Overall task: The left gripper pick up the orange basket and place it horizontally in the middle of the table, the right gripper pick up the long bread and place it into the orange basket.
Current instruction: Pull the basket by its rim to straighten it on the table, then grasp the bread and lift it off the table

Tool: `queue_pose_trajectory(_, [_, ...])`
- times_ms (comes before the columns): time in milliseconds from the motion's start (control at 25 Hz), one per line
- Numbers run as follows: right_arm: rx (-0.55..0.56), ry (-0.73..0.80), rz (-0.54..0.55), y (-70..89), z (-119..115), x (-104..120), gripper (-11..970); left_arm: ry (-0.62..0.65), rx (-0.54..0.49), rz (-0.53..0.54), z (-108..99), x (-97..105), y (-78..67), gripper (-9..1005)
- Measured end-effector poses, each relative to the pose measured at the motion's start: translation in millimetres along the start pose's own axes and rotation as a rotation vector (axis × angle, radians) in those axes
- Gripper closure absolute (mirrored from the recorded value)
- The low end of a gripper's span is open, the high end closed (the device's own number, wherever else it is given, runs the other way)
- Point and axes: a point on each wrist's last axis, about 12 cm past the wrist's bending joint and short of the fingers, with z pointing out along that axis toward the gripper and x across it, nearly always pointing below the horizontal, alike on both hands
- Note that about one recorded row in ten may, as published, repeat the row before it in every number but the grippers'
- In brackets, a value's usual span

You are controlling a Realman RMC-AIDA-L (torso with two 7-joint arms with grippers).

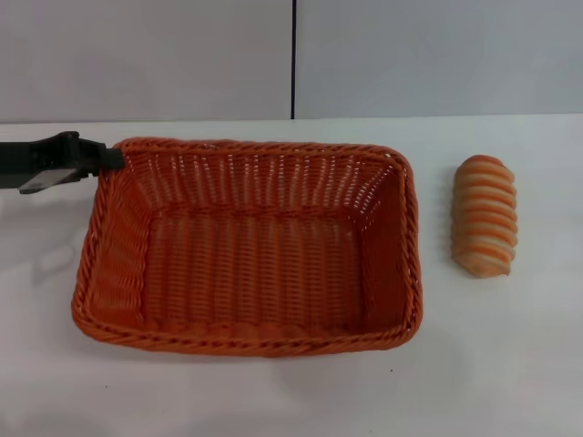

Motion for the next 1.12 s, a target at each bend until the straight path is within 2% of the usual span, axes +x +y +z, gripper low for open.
queue_pose_trajectory(360, [-0.022, 0.015, 0.001, 4.0, 5.0, 2.3, 861, 0.015, 0.03, 0.013, 5.1, 4.2, 5.1, 694])
queue_pose_trajectory(560, [-0.034, 0.022, 0.001, 5.6, 7.8, 2.4, 859, -0.006, 0.045, 0.069, 2.7, 1.8, 4.9, 673])
queue_pose_trajectory(640, [-0.036, 0.022, 0.002, 5.8, 8.1, 2.4, 858, -0.048, 0.065, 0.091, -4.0, -1.9, 6.6, 664])
queue_pose_trajectory(840, [-0.044, 0.021, -0.009, 4.9, 7.6, -1.1, 856, -0.187, 0.134, 0.187, -21.2, -10.9, 9.8, 535])
queue_pose_trajectory(880, [-0.064, 0.026, -0.035, 3.1, 7.1, -9.0, 855, -0.248, 0.185, 0.243, -22.8, -11.0, 9.7, 509])
queue_pose_trajectory(920, [-0.081, 0.033, -0.048, 1.5, 6.6, -15.6, 855, -0.248, 0.185, 0.243, -22.8, -11.0, 9.7, 483])
queue_pose_trajectory(1040, [-0.116, 0.047, -0.057, -1.9, 5.7, -31.5, 854, -0.368, 0.277, 0.332, -19.9, -8.5, 10.6, 423])
queue_pose_trajectory(1080, [-0.139, 0.048, -0.066, -4.9, 3.5, -48.5, 853, -0.442, 0.319, 0.373, -14.5, -5.2, 14.2, 415])
queue_pose_trajectory(1120, [-0.151, 0.042, -0.073, -5.7, 1.8, -58.0, 853, -0.442, 0.319, 0.373, -14.5, -5.2, 14.2, 407])
